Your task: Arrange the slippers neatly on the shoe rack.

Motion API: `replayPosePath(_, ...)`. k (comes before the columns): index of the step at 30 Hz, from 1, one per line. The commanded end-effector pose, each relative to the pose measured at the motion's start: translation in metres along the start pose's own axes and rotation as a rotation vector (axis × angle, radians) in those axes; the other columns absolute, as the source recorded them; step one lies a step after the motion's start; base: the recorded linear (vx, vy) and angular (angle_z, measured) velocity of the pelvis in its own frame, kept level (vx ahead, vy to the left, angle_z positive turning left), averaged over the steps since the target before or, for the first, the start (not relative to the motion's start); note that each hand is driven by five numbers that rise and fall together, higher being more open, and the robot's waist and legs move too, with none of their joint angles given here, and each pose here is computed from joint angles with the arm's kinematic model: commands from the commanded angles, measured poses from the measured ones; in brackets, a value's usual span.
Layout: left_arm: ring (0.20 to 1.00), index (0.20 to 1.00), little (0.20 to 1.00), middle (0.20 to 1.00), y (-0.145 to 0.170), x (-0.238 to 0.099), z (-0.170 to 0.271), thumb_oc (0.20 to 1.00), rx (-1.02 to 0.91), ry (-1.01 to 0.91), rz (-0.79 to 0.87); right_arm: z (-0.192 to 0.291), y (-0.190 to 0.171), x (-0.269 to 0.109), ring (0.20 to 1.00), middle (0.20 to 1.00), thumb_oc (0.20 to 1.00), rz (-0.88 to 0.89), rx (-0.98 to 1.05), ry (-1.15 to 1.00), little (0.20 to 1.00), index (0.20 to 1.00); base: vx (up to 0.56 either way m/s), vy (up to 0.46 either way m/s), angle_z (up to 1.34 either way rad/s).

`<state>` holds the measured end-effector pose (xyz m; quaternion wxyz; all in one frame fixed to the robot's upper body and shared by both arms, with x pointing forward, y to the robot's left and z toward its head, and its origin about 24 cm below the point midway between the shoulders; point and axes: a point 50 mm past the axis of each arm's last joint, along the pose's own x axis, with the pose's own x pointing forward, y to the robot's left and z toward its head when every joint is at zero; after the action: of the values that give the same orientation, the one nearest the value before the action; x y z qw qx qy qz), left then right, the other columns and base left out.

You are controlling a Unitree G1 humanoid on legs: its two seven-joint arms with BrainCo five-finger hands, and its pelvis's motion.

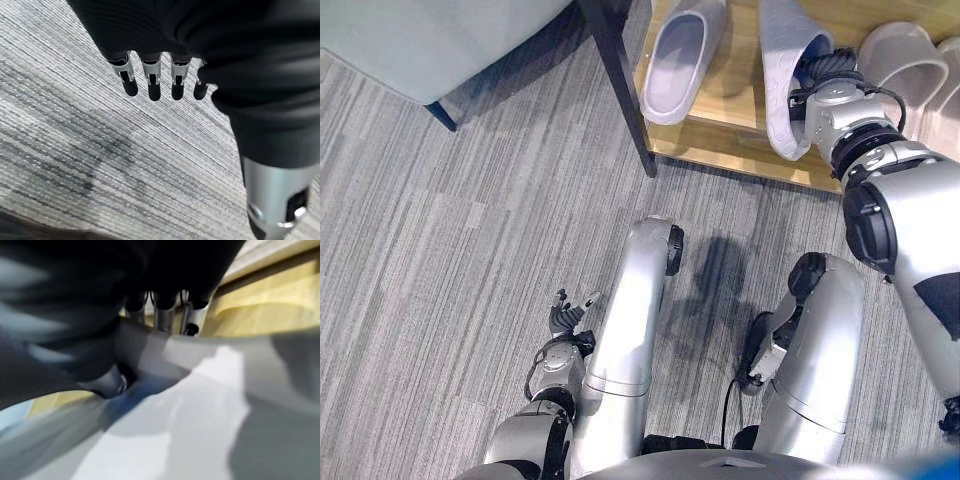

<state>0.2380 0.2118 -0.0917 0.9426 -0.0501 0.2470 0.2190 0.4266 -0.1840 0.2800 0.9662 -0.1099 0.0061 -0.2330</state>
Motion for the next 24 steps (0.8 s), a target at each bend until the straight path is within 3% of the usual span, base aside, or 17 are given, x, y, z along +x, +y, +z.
replayPosePath(1, 1.0, 1.0, 1.0, 1.0, -0.019, -0.01, -0.009, 1.0, 0.057, -0.024, -0.08, 0.065, -0.014, -0.008, 1.0, 1.0, 1.0, -0.019, 0.185, -0.165, 1.0, 1.0, 0.0, 0.0, 0.0)
replayPosePath(13, 1.0, 1.0, 1.0, 1.0, -0.032, -0.017, -0.023, 1.0, 0.095, 0.036, -0.122, 0.073, -0.012, -0.01, 1.0, 1.0, 1.0, -0.007, 0.462, -0.166, 1.0, 1.0, 0.0, 0.008, 0.0)
replayPosePath(24, 1.0, 1.0, 1.0, 1.0, -0.039, -0.014, -0.019, 1.0, 0.08, 0.049, -0.091, 0.084, 0.057, -0.044, 1.0, 1.0, 1.0, 0.231, 0.646, -0.246, 1.0, 1.0, -0.04, -0.01, -0.04)
